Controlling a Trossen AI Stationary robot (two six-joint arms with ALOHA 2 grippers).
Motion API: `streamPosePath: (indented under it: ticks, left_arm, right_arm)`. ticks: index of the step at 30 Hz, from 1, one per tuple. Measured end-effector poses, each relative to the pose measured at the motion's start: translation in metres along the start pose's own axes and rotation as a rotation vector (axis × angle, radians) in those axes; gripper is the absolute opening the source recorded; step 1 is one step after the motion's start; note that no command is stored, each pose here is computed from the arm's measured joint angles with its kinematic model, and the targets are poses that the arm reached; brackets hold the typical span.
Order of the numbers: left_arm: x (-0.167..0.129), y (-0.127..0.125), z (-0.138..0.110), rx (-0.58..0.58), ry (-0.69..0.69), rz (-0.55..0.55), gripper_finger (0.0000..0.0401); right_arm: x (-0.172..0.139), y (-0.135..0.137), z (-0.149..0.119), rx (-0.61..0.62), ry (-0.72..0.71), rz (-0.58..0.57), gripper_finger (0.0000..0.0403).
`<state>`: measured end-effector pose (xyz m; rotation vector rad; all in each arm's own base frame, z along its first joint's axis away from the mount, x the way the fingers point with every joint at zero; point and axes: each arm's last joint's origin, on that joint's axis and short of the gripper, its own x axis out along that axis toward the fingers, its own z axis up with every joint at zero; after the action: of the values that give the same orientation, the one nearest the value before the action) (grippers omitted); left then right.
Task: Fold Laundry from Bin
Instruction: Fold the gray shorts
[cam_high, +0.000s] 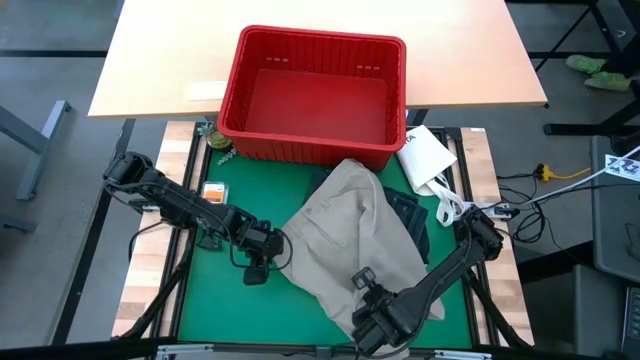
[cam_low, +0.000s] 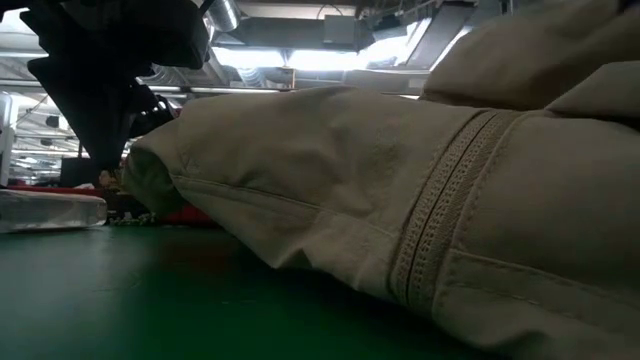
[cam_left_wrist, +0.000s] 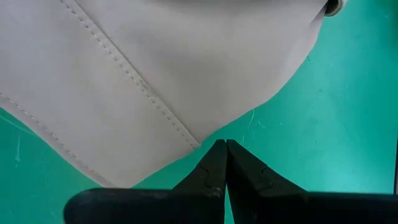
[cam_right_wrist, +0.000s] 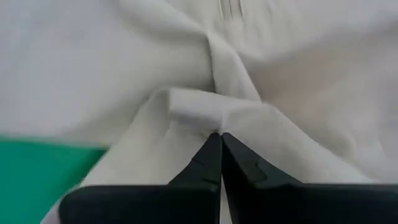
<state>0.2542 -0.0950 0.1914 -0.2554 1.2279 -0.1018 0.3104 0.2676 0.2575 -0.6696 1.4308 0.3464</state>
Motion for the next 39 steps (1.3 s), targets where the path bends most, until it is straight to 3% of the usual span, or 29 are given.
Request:
streamPosePath:
  ticks: [5, 12, 21, 26, 33, 39]
  left_arm:
    - [0.000, 0.000, 0.000, 0.000, 0.000, 0.000, 0.0000]
    - [0.000, -0.001, 0.002, 0.002, -0.020, -0.010, 0.0000]
    - [0.000, -0.001, 0.002, 0.003, -0.022, -0.011, 0.0000]
    - [-0.002, -0.003, 0.004, 0.008, -0.048, -0.029, 0.0000]
    - [-0.024, -0.009, 0.022, 0.030, -0.220, -0.116, 0.0000]
    - [-0.047, -0.018, 0.048, 0.218, -0.411, -0.136, 0.0000]
  right_arm:
    - [-0.034, 0.010, -0.010, 0.079, 0.007, 0.100, 0.0003]
    - [-0.039, 0.041, -0.018, 0.246, 0.087, 0.295, 0.0003]
    - [-0.035, 0.069, -0.025, 0.450, 0.193, 0.331, 0.0004]
    - [-0.030, 0.084, -0.031, 0.447, 0.239, 0.335, 0.0004]
    - [-0.029, 0.087, -0.032, 0.438, 0.251, 0.335, 0.0005]
    - [-0.027, 0.081, -0.031, 0.464, 0.253, 0.336, 0.0010]
